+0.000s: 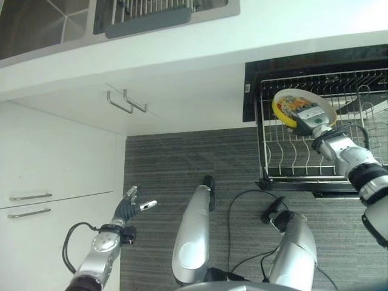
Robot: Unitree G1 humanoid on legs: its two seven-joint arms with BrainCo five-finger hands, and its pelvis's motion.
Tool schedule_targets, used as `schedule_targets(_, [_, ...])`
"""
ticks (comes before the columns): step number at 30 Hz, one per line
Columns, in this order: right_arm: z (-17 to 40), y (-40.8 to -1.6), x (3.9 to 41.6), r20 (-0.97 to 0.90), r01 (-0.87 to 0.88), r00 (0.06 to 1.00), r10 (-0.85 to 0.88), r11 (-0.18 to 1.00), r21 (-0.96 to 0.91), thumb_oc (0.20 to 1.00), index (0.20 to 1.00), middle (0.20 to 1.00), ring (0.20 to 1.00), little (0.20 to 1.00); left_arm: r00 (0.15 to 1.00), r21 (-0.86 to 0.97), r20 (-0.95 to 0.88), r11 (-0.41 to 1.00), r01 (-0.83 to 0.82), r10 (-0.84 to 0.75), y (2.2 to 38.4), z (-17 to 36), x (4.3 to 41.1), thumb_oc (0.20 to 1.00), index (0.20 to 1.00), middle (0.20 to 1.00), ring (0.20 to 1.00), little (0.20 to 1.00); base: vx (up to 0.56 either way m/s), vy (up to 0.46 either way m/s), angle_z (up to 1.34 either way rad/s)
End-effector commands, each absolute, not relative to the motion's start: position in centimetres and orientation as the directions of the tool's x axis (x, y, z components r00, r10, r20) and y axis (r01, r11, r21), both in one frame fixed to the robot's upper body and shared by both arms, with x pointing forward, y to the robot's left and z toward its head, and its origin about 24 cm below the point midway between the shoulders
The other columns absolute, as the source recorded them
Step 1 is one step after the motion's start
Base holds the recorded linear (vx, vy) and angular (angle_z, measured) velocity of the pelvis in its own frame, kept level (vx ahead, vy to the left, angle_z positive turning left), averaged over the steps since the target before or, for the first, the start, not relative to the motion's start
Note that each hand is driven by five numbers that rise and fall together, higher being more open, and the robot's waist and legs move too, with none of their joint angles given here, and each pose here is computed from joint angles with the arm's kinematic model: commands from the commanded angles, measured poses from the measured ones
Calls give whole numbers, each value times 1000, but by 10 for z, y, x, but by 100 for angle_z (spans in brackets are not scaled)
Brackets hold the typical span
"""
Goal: Place the dishes in the dishwasher.
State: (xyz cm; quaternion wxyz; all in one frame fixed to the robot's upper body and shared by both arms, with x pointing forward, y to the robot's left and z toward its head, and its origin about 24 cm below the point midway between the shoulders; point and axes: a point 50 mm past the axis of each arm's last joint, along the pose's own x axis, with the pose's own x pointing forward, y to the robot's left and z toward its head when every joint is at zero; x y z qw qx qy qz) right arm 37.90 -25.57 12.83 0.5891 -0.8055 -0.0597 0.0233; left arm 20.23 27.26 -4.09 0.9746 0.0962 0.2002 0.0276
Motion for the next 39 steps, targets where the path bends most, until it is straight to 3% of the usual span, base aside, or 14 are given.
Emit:
schedule_targets(1, [142, -267, 388, -7, -21, 998, -63, -225, -974, 200, 200, 200, 200, 200, 917, 261, -383, 965, -7, 110, 288, -33, 195, 1000, 1000, 1000, 1000, 1000, -47, -1, -2])
schedule_targets(4, [128, -268, 387, -89, -111, 988, -128, -175, -978, 200, 200, 200, 200, 200, 924, 261, -368, 965, -3, 103, 286, -29, 201, 1000, 1000, 1000, 1000, 1000, -51, -17, -2])
schedule_targets(5, [126, -270, 387, -115, -140, 980, -165, -153, -978, 366, 366, 366, 366, 366, 926, 260, -363, 966, 0, 98, 285, -28, 203, 1000, 1000, 1000, 1000, 1000, -43, 1, -1])
schedule_targets(6, [123, -272, 387, -149, -173, 969, -196, -110, -979, 1000, 1000, 1000, 1000, 1000, 928, 260, -360, 966, 2, 95, 284, -27, 204, 1000, 1000, 1000, 1000, 1000, -52, 5, 0])
schedule_targets(12, [112, -277, 384, -235, -249, 937, -258, -22, -968, 1000, 1000, 1000, 1000, 1000, 933, 260, -351, 966, 12, 83, 281, -22, 212, 1000, 1000, 1000, 1000, 1000, -33, 2, 1])
schedule_targets(19, [117, -271, 386, -186, -159, 960, -210, 138, -978, 1000, 1000, 1000, 1000, 1000, 934, 264, -351, 964, 26, 71, 278, -21, 214, 1000, 1000, 1000, 1000, 1000, 21, -14, 2])
schedule_targets(21, [123, -271, 388, -186, -122, 962, -199, 297, -947, 1000, 1000, 1000, 1000, 1000, 935, 261, -348, 965, 22, 73, 277, -21, 214, 1000, 1000, 1000, 1000, 1000, -8, 42, 0])
schedule_targets(22, [130, -276, 387, -179, 47, 954, -239, 711, -702, 1000, 1000, 1000, 1000, 1000, 934, 252, -344, 968, -4, 94, 276, -22, 213, 1000, 1000, 1000, 1000, 1000, 3, 107, -1])
schedule_targets(25, [144, -254, 376, -4, 128, 990, -143, 899, -419, 1000, 1000, 1000, 1000, 1000, 922, 237, -355, 969, -73, 157, 285, -28, 194, 1000, 1000, 1000, 1000, 1000, 49, 45, -3])
schedule_targets(27, [138, -238, 358, 16, 58, 998, -56, 952, -301, 1000, 1000, 1000, 1000, 1000, 915, 236, -358, 966, -103, 185, 285, -31, 185, 1000, 1000, 1000, 1000, 1000, 74, -34, -17])
schedule_targets(29, [133, -206, 333, 42, -162, 984, 171, 973, -161, 1000, 1000, 1000, 1000, 1000, 908, 198, -350, 966, -168, 230, 285, -36, 175, 1000, 1000, 1000, 1000, 1000, 89, -12, -23])
schedule_targets(31, [137, -179, 306, 111, -274, 949, 296, 945, -179, 1000, 1000, 1000, 1000, 1000, 910, 184, -328, 962, -200, 252, 283, -35, 176, 1000, 1000, 1000, 1000, 1000, 95, -38, -28])
schedule_targets(34, [161, -190, 274, 229, -331, 894, 384, 913, -240, 1000, 1000, 1000, 1000, 1000, 911, 183, -300, 954, -236, 283, 284, -31, 175, 1000, 1000, 1000, 1000, 1000, 48, -60, -31])
schedule_targets(39, [166, -215, 253, 198, -335, 888, 414, 879, -338, 1000, 1000, 1000, 1000, 1000, 880, 223, -328, 934, -281, 343, 299, -40, 159, 1000, 1000, 1000, 1000, 1000, 25, -79, -22])
